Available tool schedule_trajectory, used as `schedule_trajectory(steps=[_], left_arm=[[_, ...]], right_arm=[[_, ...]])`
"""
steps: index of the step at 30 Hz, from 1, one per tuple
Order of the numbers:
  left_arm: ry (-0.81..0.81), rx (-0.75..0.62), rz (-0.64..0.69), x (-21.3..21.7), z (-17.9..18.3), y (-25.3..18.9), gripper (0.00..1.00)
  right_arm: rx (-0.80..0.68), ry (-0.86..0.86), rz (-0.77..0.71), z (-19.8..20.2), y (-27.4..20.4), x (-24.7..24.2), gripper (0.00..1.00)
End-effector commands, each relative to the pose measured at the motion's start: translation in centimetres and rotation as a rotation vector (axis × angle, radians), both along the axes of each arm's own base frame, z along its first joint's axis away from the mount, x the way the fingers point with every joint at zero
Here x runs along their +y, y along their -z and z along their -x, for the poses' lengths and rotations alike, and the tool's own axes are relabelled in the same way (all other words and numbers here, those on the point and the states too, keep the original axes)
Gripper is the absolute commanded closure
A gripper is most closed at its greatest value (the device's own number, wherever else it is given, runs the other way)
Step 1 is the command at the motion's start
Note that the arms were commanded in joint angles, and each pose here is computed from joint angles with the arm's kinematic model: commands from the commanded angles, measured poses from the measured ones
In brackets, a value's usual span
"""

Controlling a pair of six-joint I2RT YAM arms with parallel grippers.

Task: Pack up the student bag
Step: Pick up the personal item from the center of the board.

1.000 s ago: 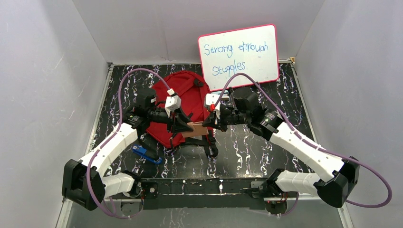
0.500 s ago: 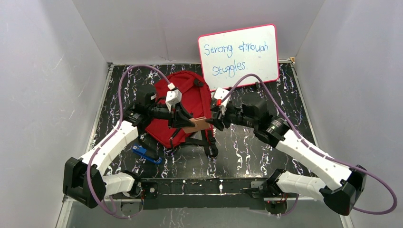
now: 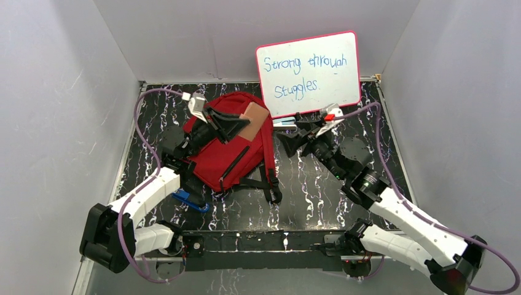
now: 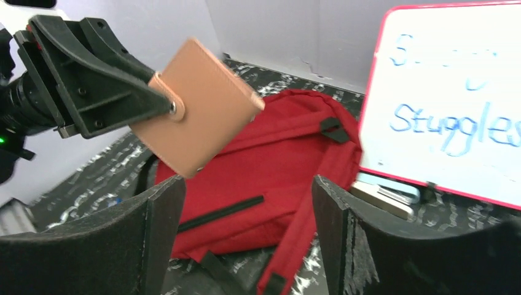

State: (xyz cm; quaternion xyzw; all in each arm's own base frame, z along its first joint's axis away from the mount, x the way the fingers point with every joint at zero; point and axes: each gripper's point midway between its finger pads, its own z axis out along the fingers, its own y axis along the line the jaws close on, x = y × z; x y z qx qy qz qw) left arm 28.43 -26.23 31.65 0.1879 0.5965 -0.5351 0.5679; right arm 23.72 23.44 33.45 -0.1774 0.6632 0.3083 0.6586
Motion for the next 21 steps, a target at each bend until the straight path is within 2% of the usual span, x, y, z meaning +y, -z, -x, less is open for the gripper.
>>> schedule_trajectory(steps=[1,8,15,21], left_arm=[[-0.092,-0.196,0.351,2.9,1.4,-10.6,1.00],[-0.103,-0.246,0.440,4.0,2.1,-14.4,1.00],[-0.047,-0.279,0.527,4.4,3.5,-16.5,1.00],[0.039,-0.307,0.538,3.8,4.8,-17.4,1.00]], right_arm=[[-0.033,-0.123,-0.231,0.7,-3.8,2.8,0.13],[-0.106,-0.437,-0.363,3.0,-7.4,7.0,0.03],[-0.115,-0.543,-0.477,2.3,-10.2,8.1,0.03],[-0.143,-0.653,-0.556,2.0,-12.7,8.0,0.09]])
